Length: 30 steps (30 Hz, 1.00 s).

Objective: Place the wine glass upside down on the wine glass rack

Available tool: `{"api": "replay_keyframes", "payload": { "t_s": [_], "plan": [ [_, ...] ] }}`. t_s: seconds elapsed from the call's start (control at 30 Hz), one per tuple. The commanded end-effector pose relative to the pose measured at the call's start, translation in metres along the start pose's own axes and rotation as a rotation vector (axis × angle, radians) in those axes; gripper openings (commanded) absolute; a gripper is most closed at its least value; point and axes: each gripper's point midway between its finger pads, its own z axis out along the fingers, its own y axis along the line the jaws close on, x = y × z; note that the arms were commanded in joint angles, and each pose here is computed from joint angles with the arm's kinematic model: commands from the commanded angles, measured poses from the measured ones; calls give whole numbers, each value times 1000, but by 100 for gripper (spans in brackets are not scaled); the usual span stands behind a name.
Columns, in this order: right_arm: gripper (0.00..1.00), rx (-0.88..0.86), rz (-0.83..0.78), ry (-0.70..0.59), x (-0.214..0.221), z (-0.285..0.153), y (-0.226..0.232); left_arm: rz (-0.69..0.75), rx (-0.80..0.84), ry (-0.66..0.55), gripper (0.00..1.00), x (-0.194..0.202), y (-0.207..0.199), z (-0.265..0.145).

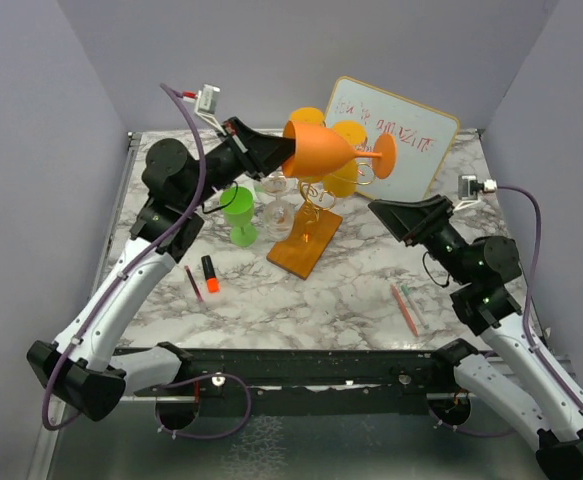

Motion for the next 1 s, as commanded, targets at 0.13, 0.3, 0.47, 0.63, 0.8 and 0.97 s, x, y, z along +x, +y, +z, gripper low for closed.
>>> {"api": "replay_keyframes", "payload": {
  "t_s": [0.13, 0.3, 0.47, 0.63, 0.8, 0.97],
  "plan": [
    [76, -161, 150, -208, -41, -17, 44, 138, 94, -193, 0, 22, -44, 29],
    [75, -155, 280, -292, -55, -25, 44, 230, 89, -253, 0, 43, -62, 35],
    [74, -172, 461, -360, -71, -32, 48, 351, 72, -305, 0, 59, -73, 38],
    [74, -217, 500, -421, -85, -41, 58, 428, 99, -354, 0, 67, -84, 38],
    [53, -243, 522, -429, -91, -40, 65, 459, 167, -341, 0, 83, -95, 41],
    [48, -258, 558, -454, -95, -39, 61, 469, 211, -336, 0, 89, -100, 35]
  ]
}}
